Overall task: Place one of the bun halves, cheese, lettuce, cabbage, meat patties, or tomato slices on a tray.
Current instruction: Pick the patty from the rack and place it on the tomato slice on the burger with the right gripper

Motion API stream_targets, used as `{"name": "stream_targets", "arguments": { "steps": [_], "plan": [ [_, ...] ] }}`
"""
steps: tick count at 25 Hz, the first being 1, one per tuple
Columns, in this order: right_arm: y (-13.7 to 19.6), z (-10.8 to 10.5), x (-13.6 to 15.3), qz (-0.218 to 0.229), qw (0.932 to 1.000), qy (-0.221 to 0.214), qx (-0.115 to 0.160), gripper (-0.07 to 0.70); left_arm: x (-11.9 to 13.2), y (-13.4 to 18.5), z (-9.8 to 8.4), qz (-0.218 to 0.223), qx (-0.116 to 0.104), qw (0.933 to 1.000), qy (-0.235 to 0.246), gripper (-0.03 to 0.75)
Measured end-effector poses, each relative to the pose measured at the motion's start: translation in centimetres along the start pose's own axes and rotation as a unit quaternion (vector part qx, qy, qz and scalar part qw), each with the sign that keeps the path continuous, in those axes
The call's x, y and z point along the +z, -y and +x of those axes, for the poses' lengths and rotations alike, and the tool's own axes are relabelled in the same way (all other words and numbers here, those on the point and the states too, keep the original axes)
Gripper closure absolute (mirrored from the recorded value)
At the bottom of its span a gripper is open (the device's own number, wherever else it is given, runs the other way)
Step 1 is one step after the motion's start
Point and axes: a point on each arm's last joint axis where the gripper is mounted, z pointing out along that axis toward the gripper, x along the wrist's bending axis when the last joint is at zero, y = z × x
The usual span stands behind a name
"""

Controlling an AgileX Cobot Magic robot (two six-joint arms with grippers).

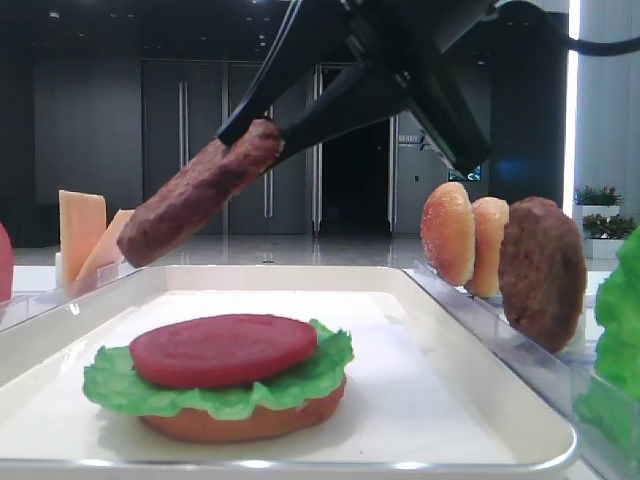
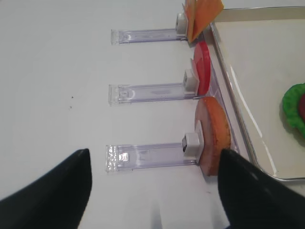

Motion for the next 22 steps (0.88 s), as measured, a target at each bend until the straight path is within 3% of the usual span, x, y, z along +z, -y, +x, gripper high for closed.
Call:
{"name": "stream_targets", "arguments": {
  "steps": [11, 22],
  "plan": [
    [-0.1, -1.6, 2.2, 0.018, 0.9994, -0.014, 0.024, 0.489, 0.0, 0.0, 0.0, 0.000, 0.000, 1.0000, 0.001, 0.079],
    [-0.6, -2.7, 1.6, 0.013, 0.9990, -0.015, 0.039, 0.489, 0.0, 0.0, 0.0, 0.000, 0.000, 1.0000, 0.001, 0.079]
  ]
}}
